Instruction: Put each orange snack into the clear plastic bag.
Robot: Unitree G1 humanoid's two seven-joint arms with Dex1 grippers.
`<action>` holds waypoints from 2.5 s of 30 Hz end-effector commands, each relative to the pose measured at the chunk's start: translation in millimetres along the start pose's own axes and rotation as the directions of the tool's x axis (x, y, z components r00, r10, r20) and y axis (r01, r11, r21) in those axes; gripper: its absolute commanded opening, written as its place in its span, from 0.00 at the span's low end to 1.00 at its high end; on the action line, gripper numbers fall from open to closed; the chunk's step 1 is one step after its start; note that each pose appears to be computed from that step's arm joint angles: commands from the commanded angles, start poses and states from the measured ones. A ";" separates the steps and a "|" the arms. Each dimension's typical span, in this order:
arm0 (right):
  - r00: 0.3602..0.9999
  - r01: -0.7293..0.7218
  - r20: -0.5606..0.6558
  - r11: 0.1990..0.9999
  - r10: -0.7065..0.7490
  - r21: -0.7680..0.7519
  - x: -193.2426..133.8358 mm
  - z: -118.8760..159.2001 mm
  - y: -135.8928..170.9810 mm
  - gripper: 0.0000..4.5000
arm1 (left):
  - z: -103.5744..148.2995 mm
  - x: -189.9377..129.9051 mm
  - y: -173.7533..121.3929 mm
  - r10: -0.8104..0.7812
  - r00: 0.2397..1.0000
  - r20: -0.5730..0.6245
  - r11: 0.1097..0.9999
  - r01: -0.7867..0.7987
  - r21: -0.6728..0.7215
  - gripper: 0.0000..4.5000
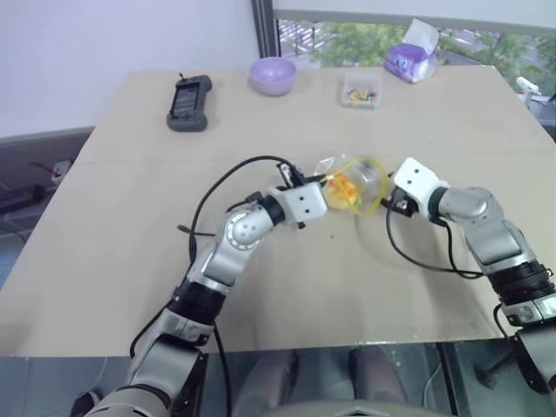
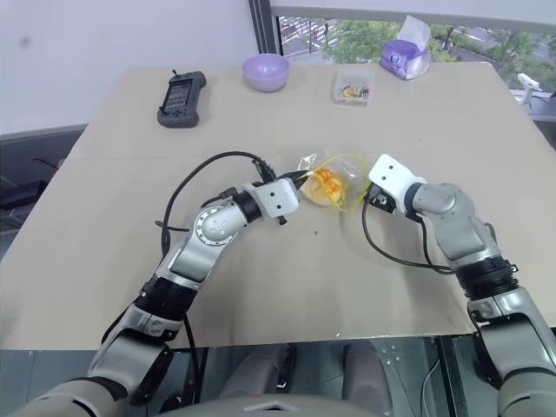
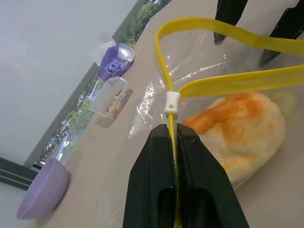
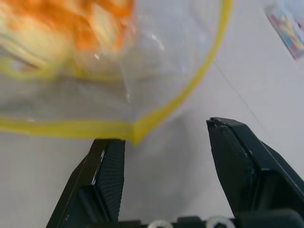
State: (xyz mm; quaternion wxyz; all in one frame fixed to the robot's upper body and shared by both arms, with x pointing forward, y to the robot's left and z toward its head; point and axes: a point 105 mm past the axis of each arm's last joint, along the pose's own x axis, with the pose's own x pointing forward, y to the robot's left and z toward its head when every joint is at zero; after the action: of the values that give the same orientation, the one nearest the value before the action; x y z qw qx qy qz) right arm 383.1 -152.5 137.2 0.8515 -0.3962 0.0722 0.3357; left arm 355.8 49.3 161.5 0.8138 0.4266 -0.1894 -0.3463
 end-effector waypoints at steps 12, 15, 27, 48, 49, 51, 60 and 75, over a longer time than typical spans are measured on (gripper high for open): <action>0.991 -0.026 0.126 0.998 0.033 -0.052 -11.4 34.1 -1.5 0.02 | 12.0 1.1 5.9 0.021 0.999 0.046 0.999 -0.022 0.024 0.00; 0.994 0.017 0.110 0.999 -0.012 -0.052 -13.6 31.1 -10.3 0.02 | 10.7 1.0 11.6 0.044 0.998 0.042 0.998 -0.046 0.037 0.00; 0.834 0.515 0.237 0.857 -0.498 -0.011 -67.8 79.4 -127.5 0.02 | 23.6 -5.1 132.4 0.513 0.853 0.099 0.843 -0.522 0.130 0.00; 0.948 -0.031 0.315 0.998 0.044 -0.047 -55.8 97.6 -7.6 0.17 | 23.0 0.1 11.7 0.081 0.993 0.090 0.996 -0.084 0.025 0.00; 0.943 -0.047 0.327 0.997 0.067 -0.067 -54.7 102.5 -2.4 0.27 | 23.9 0.2 11.6 0.080 0.993 0.092 0.996 -0.083 0.026 0.00; 0.938 -0.046 0.339 0.995 0.075 -0.092 -51.1 108.4 1.5 0.45 | 24.5 0.2 11.9 0.080 0.993 0.092 0.996 -0.082 0.028 0.00; 0.919 -0.017 0.373 0.958 0.128 -0.286 -24.5 130.4 23.4 0.65 | 29.9 -1.0 12.7 0.069 0.992 0.102 0.995 -0.076 0.066 0.00; 0.916 0.061 0.388 0.925 0.098 -0.376 -12.7 134.7 22.9 0.41 | 29.4 -8.1 17.5 0.050 0.996 0.077 0.986 -0.062 0.157 0.00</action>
State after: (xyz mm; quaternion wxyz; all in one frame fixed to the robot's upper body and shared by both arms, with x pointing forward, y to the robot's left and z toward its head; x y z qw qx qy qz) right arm 339.4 -52.4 202.2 0.7552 -0.4642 -0.1331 0.4433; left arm 347.4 50.8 177.5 0.7890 0.4700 -0.2254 -0.3252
